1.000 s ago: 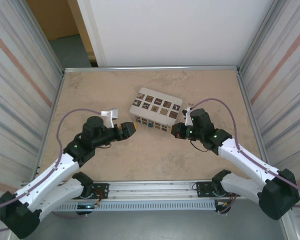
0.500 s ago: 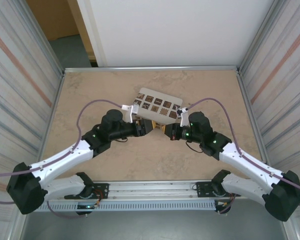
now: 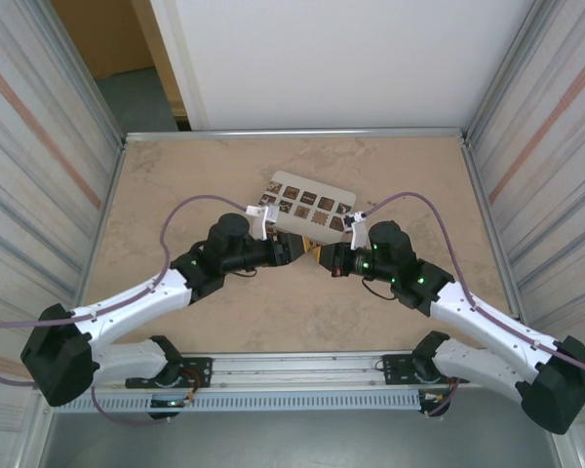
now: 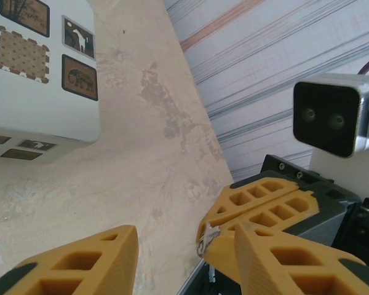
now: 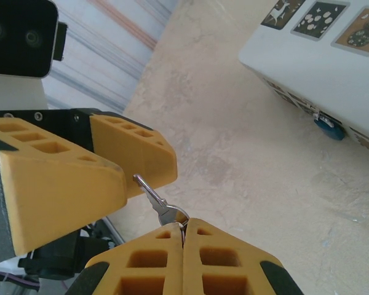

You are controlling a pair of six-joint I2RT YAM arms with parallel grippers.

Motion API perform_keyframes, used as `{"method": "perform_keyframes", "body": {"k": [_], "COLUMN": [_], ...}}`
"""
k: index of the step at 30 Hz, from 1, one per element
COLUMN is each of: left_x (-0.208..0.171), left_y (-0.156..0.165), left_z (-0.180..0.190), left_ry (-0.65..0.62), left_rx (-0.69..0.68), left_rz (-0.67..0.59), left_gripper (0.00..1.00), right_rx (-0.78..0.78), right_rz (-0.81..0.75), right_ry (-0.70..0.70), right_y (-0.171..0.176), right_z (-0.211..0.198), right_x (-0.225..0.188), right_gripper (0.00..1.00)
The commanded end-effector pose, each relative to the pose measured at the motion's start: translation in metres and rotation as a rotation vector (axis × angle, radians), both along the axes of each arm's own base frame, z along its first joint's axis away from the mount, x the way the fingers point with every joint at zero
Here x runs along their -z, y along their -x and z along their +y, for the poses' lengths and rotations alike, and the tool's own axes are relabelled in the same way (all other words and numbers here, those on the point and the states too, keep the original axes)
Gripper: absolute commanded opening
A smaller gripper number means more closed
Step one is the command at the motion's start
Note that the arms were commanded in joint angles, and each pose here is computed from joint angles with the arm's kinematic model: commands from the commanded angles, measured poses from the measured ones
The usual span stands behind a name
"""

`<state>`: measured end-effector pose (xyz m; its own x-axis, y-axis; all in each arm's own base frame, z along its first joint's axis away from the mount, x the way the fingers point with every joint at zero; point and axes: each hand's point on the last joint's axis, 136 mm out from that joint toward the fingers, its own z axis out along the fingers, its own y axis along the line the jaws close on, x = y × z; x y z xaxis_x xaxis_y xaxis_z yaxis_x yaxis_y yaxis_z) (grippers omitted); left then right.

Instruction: Unlock a padlock with a key

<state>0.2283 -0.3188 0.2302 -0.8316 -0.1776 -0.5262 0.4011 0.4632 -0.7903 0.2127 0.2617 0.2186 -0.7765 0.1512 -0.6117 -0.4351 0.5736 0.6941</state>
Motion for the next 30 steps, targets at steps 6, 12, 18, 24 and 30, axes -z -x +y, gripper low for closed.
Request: {"method": "perform_keyframes", "body": {"k": [6, 12, 18, 24, 30], "left_x": [-0.024, -0.026, -0.027, -0.031, -0.051], "left_y": [-0.003, -0.002, 0.0, 0.0, 0.006], "left_z": [-0.011, -0.014, -0.013, 0.007, 0.037], "left_ry": [0.048, 0.051, 0.046, -0.006, 0.021], "left_rx": [0.014, 0.026, 0.029, -0.017, -0.004], "left_rz": [-0.039, -0.043, -0.049, -0.093, -0.166], "left_gripper": [0.31, 0.17, 0.02, 0.0, 0.0], "right_rx": [-0.031, -0.033, -0.044, -0.054, -0.125], "right_rz": [0.001, -0.004, 0.002, -0.031, -0.066], "right_ry": [-0.018, -0.024, -0.031, -0.043, -0.161], "right_y": [0.006, 0.006, 0.007, 0.008, 0.012], "right_z": [0.005, 0.006, 0.009, 0.003, -0.003], "right_x": [-0.002, -0.005, -0.006, -0.016, -0.044], "right_gripper": [0.0, 0.0, 0.0, 0.24, 0.38]}}
